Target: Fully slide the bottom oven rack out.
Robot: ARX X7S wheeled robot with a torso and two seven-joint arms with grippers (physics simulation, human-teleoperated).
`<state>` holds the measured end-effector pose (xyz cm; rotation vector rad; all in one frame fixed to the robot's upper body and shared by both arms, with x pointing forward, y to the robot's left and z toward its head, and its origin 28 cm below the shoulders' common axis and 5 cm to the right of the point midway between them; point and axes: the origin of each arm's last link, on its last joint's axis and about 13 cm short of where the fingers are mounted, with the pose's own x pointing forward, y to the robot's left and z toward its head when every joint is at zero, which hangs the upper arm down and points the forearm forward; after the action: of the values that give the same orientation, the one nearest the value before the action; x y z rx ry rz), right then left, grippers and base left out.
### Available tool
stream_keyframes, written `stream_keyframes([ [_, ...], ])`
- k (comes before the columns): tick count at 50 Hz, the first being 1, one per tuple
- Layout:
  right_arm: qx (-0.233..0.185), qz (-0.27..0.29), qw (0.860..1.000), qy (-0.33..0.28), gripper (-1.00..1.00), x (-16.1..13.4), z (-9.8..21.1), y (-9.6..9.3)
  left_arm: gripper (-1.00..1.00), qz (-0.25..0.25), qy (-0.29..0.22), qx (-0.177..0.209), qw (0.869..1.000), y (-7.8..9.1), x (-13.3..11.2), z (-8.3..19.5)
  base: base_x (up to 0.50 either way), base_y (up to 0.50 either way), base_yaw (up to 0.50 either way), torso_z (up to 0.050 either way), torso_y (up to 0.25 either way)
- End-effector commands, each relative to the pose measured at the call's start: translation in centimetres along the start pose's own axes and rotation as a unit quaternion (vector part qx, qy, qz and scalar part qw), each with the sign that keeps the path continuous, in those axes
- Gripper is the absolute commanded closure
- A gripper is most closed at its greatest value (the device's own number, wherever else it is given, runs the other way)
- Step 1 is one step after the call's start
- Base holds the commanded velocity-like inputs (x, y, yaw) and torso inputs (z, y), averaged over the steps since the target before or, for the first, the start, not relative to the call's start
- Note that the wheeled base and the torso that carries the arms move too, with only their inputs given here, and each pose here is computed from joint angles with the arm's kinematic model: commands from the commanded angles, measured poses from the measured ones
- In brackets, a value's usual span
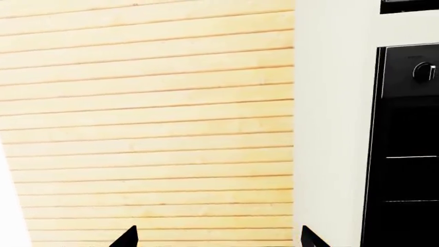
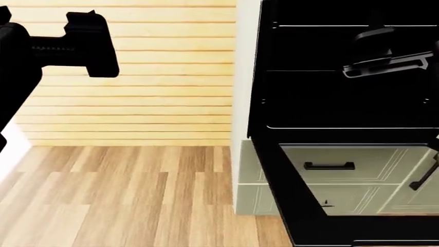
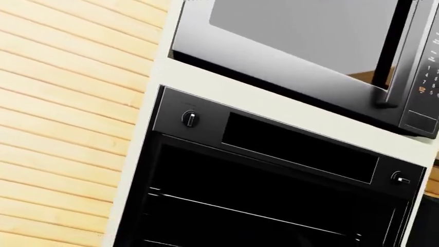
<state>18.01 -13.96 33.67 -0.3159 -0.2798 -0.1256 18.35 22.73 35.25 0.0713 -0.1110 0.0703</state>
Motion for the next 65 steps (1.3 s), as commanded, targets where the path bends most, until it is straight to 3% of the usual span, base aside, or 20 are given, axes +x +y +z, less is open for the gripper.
stream_keyframes([
  [1, -0.007, -0.008, 1.000, 0.007, -1.00, 0.0, 0.3, -0.4, -1.00, 0.004, 0.002, 0.003, 1.000, 0.1, 0.1, 0.1, -0.02, -0.50, 0.00, 0.000, 0.000],
  [15, -0.024, -0.006, 1.000, 0.009, -1.00, 0.6, 0.9, -1.2, -1.00, -0.002, 0.000, 0.027, 1.000, -0.3, 0.6, 0.8, -0.02, -0.50, 0.00, 0.000, 0.000],
  [25, -0.017, -0.005, 1.000, 0.020, -1.00, 0.3, 1.0, -1.9, -1.00, -0.009, 0.003, 0.016, 1.000, -0.1, 0.3, 1.5, -0.02, -0.50, 0.00, 0.000, 0.000],
  [65, -0.013, 0.004, 1.000, 0.025, -1.00, 0.4, 0.8, -1.6, -1.00, -0.007, 0.002, 0.011, 1.000, 0.2, 0.3, 1.2, -0.02, -0.50, 0.00, 0.000, 0.000],
])
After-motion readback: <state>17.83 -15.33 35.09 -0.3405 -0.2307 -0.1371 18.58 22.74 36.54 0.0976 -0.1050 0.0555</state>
